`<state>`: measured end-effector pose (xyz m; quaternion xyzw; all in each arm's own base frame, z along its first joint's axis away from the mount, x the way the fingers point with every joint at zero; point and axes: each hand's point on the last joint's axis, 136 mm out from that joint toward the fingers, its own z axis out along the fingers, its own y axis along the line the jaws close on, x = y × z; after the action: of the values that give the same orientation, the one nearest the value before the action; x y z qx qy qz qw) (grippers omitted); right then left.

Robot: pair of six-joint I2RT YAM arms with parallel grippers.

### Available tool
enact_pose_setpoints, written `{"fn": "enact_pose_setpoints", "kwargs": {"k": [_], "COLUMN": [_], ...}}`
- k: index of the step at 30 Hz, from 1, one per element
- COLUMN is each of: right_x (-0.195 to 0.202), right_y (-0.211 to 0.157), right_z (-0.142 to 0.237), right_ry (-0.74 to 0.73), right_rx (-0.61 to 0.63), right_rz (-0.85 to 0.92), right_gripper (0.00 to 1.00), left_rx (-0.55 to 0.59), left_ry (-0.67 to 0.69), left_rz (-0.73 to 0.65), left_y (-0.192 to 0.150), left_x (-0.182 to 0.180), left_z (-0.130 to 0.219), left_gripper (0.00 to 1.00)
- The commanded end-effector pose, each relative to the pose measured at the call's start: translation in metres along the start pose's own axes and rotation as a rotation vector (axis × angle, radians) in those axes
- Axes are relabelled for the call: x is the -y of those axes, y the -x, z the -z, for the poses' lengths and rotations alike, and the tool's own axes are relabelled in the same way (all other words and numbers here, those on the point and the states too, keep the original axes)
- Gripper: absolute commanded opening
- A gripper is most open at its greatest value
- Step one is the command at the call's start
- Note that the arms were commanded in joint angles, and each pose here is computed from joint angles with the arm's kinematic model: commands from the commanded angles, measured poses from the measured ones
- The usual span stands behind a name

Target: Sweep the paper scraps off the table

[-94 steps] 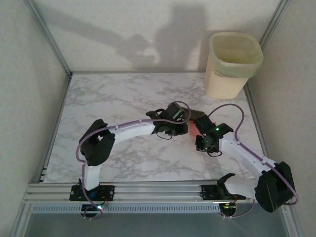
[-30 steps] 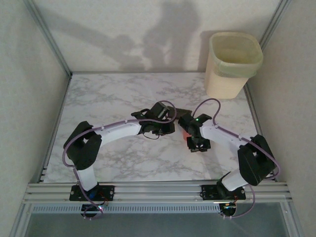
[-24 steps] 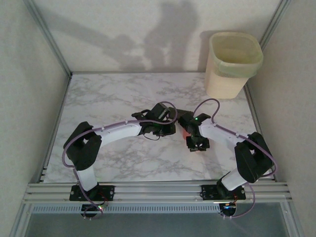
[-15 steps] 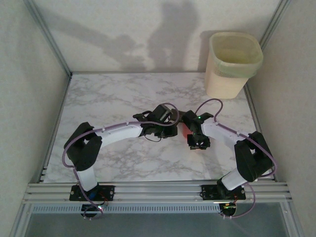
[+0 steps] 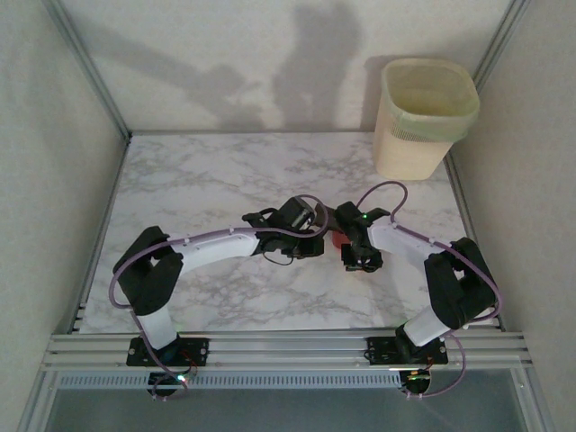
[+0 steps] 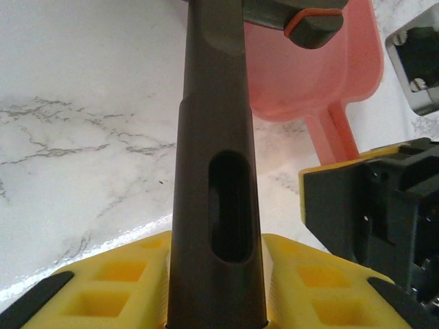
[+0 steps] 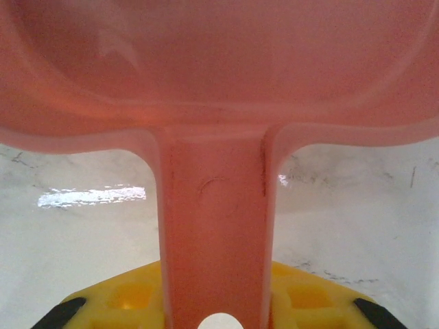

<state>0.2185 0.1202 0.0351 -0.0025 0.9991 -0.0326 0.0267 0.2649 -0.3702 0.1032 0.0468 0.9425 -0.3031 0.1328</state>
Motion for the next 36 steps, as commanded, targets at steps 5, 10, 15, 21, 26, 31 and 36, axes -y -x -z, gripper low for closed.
{"fn": "enact_pose_setpoints", "kwargs": {"k": [5, 10, 15, 21, 26, 31, 36], "right_x": [0.012, 0.013, 0.012, 0.011, 0.009, 0.008, 0.007], "right_y": [0.000, 0.007, 0.011, 0.012, 0.012, 0.013, 0.013], "right_z": [-0.005, -0.009, -0.010, -0.008, -0.004, 0.001, 0.005], "right_ry": [-0.033, -0.048, -0.057, -0.063, -0.037, -0.023, -0.027], "right_rx": [0.048, 0.118, 0.138, 0.165, 0.205, 0.238, 0.276], "right_rz": [0.001, 0.007, 0.026, 0.029, 0.029, 0.033, 0.047], "right_gripper": [0.00, 0.00, 0.00, 0.00, 0.00, 0.00, 0.00], "left_rx": [0.014, 0.063, 0.112, 0.184, 0.303, 0.339, 0.419], "left_ry": [-0.036, -0.035, -0.035, 0.008, 0.106, 0.127, 0.163], "left_rz": [-0.073, -0.081, -0.057, -0.025, 0.047, 0.085, 0.104], "left_y": [0.001, 0.011, 0.022, 0.034, 0.052, 0.051, 0.050], "left_x": [0.021, 0.026, 0.029, 0.021, -0.014, -0.038, -0.056], "left_z": [0.027, 0.041, 0.050, 0.061, 0.081, 0.090, 0.104], "left_gripper": [0.00, 0.00, 0.00, 0.00, 0.00, 0.00, 0.00]}}
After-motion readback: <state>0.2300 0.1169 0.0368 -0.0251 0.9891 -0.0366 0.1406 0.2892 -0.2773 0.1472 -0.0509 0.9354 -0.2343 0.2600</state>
